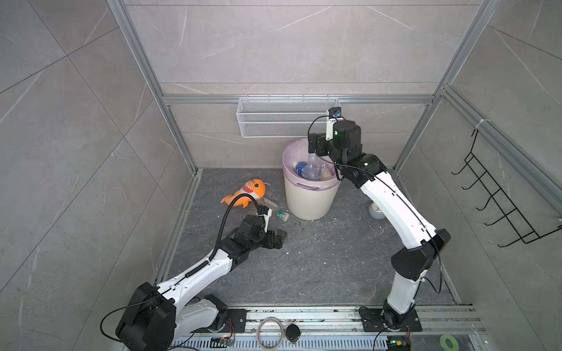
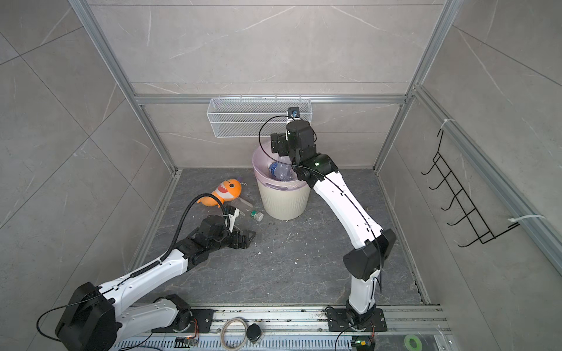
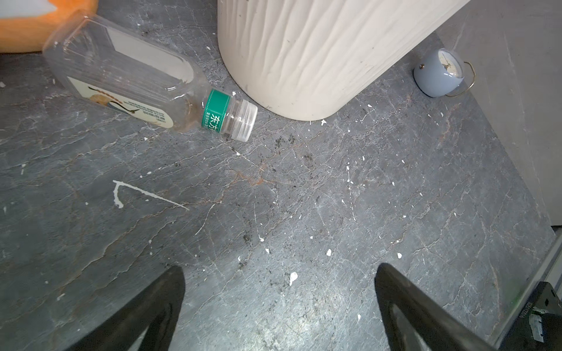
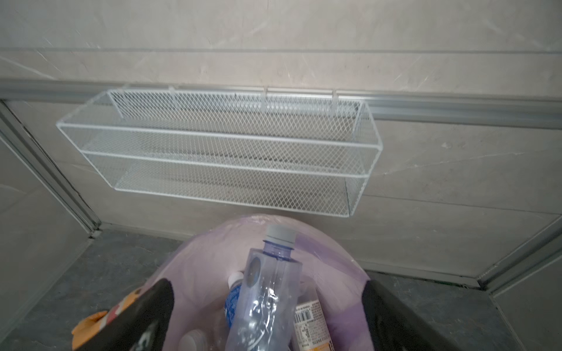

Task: Throw the plastic bottles in the bin
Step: 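Open the right gripper over the bin to drop the blue-cap bottle, then draw the right gripper back beside the bin while the left gripper rises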

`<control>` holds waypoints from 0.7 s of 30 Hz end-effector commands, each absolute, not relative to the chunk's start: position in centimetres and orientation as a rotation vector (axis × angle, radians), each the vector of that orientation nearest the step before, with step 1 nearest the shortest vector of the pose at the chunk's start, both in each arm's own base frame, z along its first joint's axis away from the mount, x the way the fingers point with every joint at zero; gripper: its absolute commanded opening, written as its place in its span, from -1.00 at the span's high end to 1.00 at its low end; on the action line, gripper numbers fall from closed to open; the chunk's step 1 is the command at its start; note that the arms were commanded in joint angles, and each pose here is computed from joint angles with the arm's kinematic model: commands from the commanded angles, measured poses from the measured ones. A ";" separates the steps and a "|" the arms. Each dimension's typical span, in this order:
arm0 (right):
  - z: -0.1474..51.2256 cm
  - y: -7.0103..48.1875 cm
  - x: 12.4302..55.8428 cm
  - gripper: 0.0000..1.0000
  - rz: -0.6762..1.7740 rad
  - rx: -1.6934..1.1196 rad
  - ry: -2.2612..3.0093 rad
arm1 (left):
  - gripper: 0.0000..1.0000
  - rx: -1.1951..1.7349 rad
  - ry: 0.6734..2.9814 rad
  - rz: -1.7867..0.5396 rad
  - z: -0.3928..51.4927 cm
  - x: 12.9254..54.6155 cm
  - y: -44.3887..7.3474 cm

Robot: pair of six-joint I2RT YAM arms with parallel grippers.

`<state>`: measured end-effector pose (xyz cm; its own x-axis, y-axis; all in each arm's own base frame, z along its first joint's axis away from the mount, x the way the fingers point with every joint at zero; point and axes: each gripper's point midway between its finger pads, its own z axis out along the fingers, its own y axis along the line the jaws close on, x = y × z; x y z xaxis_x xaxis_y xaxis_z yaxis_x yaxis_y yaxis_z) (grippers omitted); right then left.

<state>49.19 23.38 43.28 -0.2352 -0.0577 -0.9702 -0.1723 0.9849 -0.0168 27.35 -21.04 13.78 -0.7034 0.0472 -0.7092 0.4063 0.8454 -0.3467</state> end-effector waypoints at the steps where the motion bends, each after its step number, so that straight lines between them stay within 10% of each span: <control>1: 45.4 22.9 46.9 -0.98 0.148 -0.165 1.787 | -0.99 0.296 2.256 -0.618 15.0 27.3 -20.4; 21: 42.4 18.1 37.2 -0.98 0.261 -0.167 1.820 | -1.00 0.105 2.278 -0.573 16.3 31.6 -20.2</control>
